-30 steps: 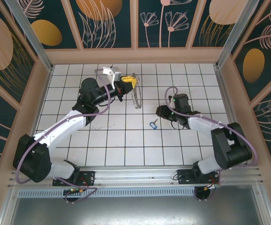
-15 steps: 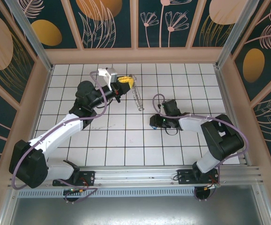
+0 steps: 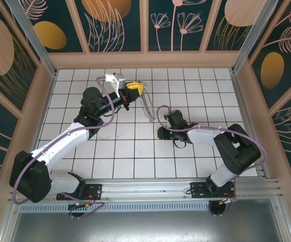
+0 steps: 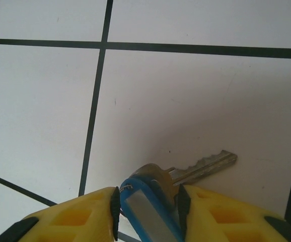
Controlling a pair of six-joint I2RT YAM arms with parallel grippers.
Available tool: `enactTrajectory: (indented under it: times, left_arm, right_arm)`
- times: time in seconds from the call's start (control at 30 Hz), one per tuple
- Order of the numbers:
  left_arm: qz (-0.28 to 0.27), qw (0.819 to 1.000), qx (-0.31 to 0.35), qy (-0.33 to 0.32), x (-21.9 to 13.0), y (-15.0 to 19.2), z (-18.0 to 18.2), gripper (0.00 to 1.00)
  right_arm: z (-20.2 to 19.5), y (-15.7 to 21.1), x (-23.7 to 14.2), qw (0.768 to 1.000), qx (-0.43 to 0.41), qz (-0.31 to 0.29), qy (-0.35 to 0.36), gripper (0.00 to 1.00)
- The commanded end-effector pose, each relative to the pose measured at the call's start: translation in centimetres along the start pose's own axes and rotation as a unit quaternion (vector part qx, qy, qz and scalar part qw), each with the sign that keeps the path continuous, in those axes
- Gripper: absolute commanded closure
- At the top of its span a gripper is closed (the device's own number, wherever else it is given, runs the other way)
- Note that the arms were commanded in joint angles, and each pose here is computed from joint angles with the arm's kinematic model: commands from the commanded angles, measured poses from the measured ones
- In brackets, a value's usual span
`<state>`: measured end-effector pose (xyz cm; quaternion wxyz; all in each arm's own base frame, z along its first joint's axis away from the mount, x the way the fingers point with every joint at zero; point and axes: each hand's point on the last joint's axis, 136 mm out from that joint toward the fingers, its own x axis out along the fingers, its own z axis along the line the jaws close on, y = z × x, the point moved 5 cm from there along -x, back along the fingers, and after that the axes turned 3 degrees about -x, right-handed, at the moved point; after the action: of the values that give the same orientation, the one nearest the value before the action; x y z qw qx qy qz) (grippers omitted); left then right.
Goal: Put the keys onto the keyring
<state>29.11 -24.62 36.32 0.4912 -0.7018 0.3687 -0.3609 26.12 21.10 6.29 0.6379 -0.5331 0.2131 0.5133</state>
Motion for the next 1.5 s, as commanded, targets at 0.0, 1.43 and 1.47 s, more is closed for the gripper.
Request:
enactTrajectory:
  times: [0.0,1.43,1.47]
  left_arm:
    - [-0.032,0.999,0.022,0.013,-0.3,-1.8,-1.0,1.0]
    - [-0.028,0.999,0.023,0.01,0.0,-1.6,-0.7,1.0]
    - [-0.026,0.999,0.022,0.011,0.0,-1.5,-0.7,1.0]
  right_arm:
    - [-0.7,2.8,0.2,0.997,-0.018,0.055,0.053,0.54]
    - [-1.2,0.5,-2.5,0.994,0.042,-0.016,-0.095,0.91]
    - [-1.7,0.9,-2.5,0.995,0.047,-0.015,-0.088,0.87]
